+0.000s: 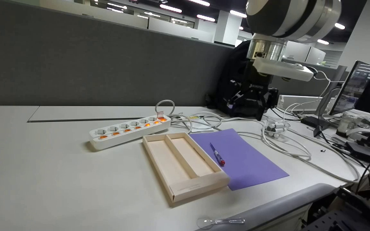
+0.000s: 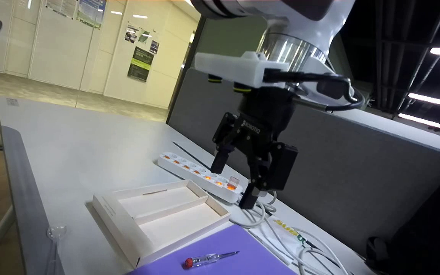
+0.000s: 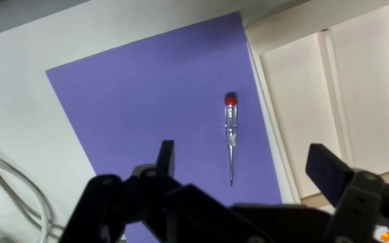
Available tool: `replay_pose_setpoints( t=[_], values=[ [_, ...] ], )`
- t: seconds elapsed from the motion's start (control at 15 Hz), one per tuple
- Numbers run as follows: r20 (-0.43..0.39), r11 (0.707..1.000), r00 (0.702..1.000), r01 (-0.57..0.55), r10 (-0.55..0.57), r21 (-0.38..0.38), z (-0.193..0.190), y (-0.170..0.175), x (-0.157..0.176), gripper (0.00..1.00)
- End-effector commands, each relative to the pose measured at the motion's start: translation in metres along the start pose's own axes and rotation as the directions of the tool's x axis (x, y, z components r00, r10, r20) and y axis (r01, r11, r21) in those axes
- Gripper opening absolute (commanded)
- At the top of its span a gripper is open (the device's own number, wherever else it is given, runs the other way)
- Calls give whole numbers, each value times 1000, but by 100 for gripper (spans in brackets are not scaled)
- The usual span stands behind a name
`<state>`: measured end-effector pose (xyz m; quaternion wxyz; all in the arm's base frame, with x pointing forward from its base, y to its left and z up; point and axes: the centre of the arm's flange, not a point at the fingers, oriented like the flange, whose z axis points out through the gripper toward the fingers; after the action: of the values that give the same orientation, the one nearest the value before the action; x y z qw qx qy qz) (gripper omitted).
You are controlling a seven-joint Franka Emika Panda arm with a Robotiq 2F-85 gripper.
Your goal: Pick up the screwdriver and put it on the tray
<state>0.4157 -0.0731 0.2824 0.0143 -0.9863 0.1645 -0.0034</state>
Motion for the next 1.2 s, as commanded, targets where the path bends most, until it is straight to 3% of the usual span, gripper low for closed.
replay_pose_setpoints(
  t=[0.0,0.33,1.13],
  values=[
    [25,999,999,-41,41,-3,33,19,23,100],
    [125,999,992,10,-15,41,82,39,39,100],
    [136,990,981,138,-137,2,154,-1,66,100]
  ],
)
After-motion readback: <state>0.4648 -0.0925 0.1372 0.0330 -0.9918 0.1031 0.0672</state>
